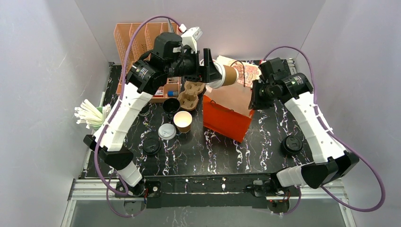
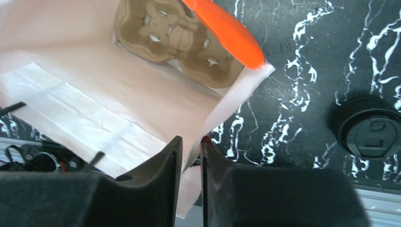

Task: Pack the takeout coffee
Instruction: Place the coffee cup on the cup tray.

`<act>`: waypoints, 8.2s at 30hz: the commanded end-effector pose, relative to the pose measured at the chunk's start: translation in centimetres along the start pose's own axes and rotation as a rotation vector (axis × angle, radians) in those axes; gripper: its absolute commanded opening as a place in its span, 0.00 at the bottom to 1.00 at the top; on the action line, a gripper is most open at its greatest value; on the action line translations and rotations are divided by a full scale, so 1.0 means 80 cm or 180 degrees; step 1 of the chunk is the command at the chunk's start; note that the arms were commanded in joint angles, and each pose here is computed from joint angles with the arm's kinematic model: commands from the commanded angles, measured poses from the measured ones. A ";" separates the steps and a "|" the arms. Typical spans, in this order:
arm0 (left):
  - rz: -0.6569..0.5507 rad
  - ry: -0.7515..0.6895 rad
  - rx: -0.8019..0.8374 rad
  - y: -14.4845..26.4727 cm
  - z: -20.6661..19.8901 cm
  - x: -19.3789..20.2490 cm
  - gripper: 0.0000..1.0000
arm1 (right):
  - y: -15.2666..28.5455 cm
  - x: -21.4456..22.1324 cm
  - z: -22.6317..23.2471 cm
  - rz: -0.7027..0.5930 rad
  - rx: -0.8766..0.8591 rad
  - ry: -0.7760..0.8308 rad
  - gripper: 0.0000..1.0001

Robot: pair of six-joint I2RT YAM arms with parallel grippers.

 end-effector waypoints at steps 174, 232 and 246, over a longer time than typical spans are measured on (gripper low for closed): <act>0.1867 -0.1361 -0.1602 -0.187 0.047 0.217 0.45 | 0.018 0.093 0.009 -0.2032 -0.0488 0.0593 0.01; 0.1912 -0.1008 -0.1316 -0.224 0.030 0.189 0.85 | 0.011 0.113 -0.019 -0.1811 -0.0267 0.0061 0.85; 0.1240 -0.0858 -0.1189 -0.184 0.002 0.126 0.94 | 0.014 0.115 -0.023 -0.1666 0.0087 -0.0221 0.79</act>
Point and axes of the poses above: each gripper's point midway between its finger pads, its own y axis back along the fingers, its own z axis along the line the jaws close on, x = y × z, the point moved 8 cm from there along y, back along the fingers, and after that the axes turned 11 degrees about -y, right-handed, at the moved point
